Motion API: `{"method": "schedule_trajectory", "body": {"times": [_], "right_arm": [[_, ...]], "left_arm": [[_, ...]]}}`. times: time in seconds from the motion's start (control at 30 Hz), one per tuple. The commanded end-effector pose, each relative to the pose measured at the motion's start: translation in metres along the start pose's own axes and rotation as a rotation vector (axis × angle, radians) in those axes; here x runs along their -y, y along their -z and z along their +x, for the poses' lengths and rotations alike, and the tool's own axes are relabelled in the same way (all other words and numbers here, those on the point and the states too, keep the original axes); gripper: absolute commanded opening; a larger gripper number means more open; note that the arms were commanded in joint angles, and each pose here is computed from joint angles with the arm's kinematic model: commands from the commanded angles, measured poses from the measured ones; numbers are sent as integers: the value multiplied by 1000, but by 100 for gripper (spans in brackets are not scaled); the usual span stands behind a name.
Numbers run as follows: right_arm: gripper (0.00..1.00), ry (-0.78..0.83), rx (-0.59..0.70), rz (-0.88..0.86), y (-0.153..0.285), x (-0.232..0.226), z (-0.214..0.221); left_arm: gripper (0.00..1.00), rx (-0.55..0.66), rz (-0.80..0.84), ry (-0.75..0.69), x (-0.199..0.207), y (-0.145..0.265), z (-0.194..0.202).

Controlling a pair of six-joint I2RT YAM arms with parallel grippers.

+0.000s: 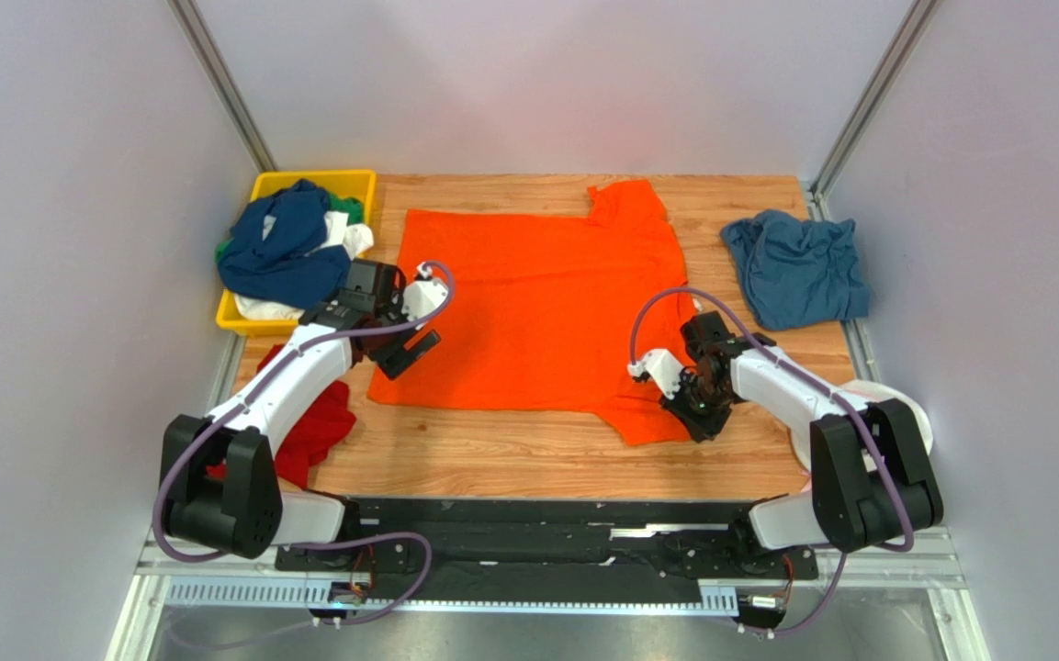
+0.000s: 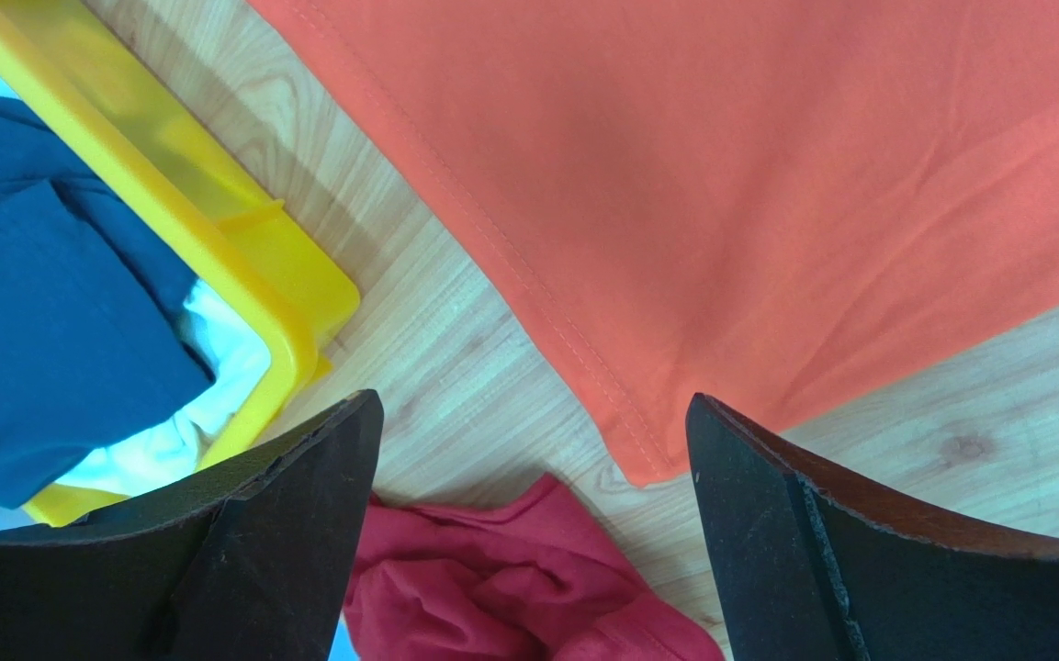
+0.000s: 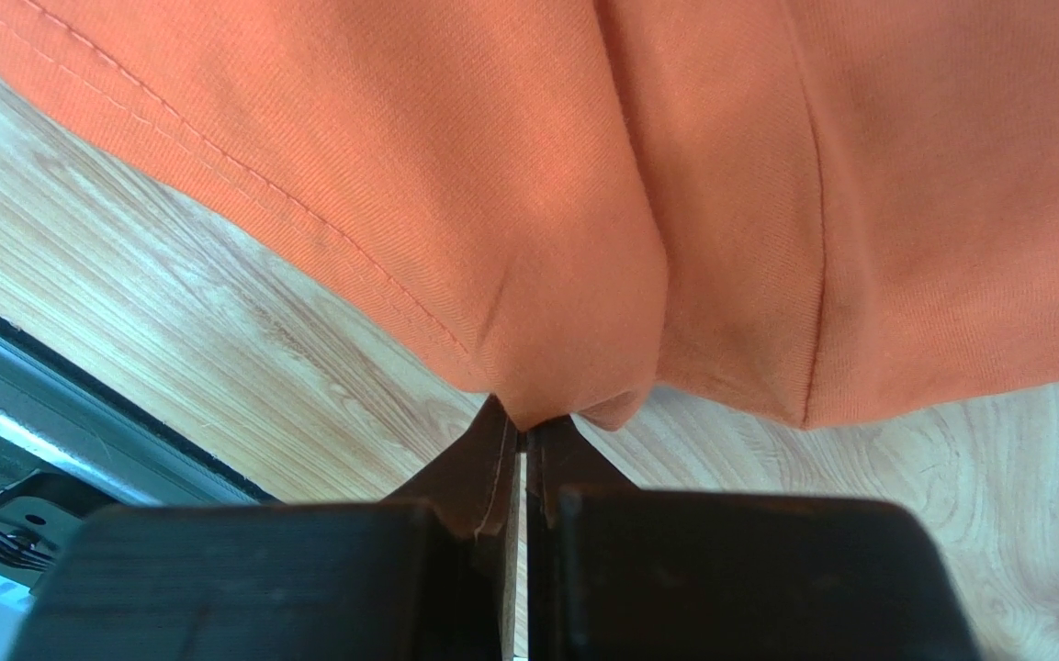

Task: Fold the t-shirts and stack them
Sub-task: Grap the side of the flattened tshirt closest away from the robot with both arms

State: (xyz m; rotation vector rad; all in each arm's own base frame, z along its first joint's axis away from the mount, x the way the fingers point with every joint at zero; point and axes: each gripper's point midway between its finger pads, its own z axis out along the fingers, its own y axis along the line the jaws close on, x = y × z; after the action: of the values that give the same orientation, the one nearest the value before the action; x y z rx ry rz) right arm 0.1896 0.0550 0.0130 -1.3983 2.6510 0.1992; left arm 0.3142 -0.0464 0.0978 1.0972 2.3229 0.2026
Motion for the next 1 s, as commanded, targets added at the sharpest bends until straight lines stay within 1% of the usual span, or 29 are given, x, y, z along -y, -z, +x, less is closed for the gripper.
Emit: {"method": "schedule_trajectory", "body": {"times": [0.0, 0.1, 0.3, 0.5, 0.63, 0.97], "right_arm": [[0, 16, 33, 71, 8, 14, -9], [0, 16, 42, 80, 14, 13, -9], [0, 18, 54, 104, 26, 12, -8], [0, 28, 85, 128, 41, 9, -9], [0, 30, 91, 137, 45, 9, -9], [0, 32, 88, 144, 44, 10, -7]], "left_arm": [[90, 39, -7, -59, 1, 17, -1], [90, 34, -7, -109, 4, 18, 7], [89, -9, 70, -177, 21, 6, 29], [88, -67, 162, -190, 33, -4, 53], [87, -79, 160, -196, 29, -9, 60], [85, -131, 229, -192, 39, -22, 80]]}}
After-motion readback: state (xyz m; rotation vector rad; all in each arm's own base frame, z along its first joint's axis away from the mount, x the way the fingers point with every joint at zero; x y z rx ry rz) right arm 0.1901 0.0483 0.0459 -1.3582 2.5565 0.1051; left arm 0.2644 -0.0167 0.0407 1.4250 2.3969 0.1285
